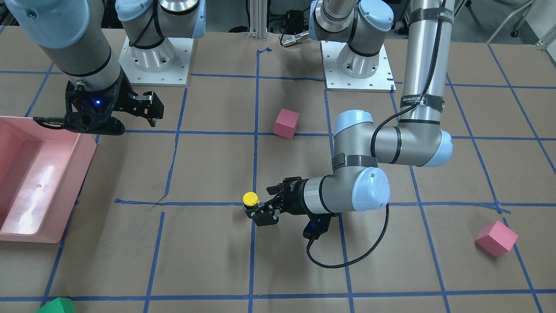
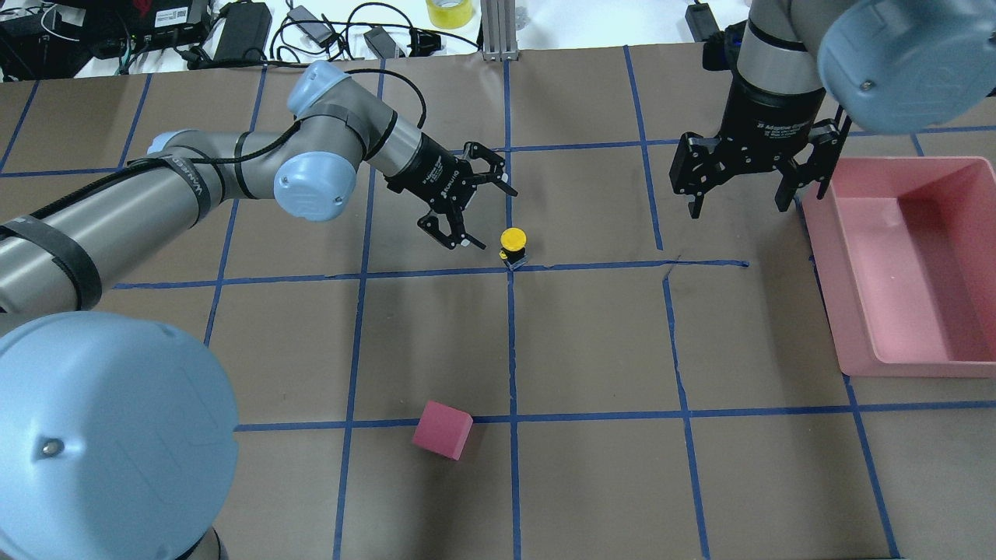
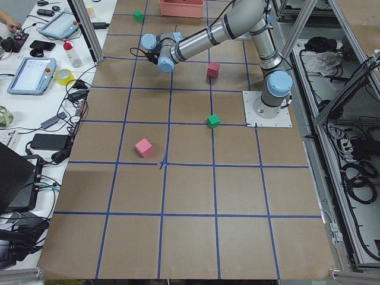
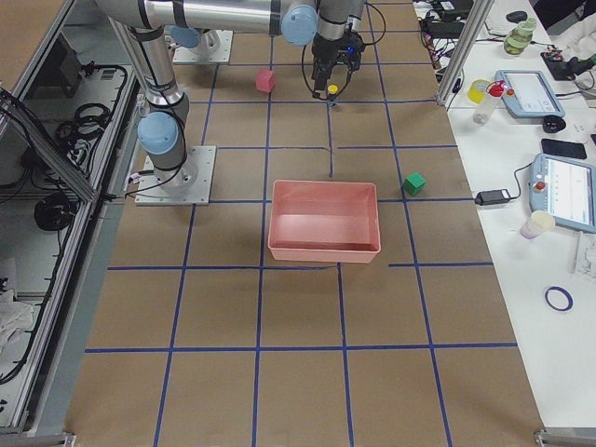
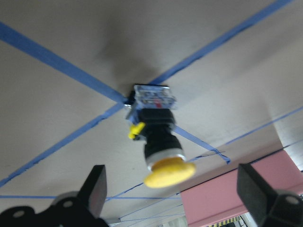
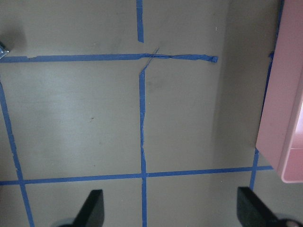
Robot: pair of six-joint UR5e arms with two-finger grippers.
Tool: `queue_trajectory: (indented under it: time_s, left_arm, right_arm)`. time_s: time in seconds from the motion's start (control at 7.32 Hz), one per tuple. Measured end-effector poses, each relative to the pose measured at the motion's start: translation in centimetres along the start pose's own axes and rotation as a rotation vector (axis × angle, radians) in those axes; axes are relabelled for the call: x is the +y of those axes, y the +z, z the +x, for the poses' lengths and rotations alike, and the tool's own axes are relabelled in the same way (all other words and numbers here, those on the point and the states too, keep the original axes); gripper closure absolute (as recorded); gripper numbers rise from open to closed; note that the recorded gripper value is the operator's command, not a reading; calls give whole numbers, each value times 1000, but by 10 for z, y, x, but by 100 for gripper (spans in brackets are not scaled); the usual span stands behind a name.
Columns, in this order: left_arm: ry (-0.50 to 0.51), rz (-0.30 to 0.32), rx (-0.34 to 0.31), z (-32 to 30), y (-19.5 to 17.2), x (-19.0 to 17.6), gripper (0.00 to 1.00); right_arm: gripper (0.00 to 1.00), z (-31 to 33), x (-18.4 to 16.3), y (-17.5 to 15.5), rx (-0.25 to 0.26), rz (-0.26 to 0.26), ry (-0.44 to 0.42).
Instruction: Align button upright
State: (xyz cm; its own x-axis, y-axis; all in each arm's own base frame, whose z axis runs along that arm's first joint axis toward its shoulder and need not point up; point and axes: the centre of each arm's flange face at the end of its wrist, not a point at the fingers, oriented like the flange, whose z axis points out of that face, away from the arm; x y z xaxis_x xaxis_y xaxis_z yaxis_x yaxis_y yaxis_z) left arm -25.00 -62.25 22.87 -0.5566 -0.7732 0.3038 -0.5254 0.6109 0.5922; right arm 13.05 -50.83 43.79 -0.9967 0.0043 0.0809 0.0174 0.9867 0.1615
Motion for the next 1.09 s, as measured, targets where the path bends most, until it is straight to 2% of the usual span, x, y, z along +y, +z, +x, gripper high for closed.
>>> queue_trajectory:
  time_s: [0.27, 0.55, 0.68, 0.82, 1.09]
  left_arm:
    - [72, 93, -27, 22, -69, 58, 1]
    - [162, 179, -83, 27, -161, 150, 0]
    - [249, 231, -114, 16, -194, 190, 0]
    - [377, 286, -168, -2, -215, 216, 0]
    - [711, 414, -358, -36, -251, 236, 0]
  right_arm:
    - [0, 0, 0, 0, -3, 4, 0]
    - [0, -1, -1, -1, -13, 10, 1]
    - [0, -2, -1, -2, -17, 13, 3]
    - [0, -2, -1, -6, -20, 21, 4]
    - [0, -5, -2, -13, -21, 41, 1]
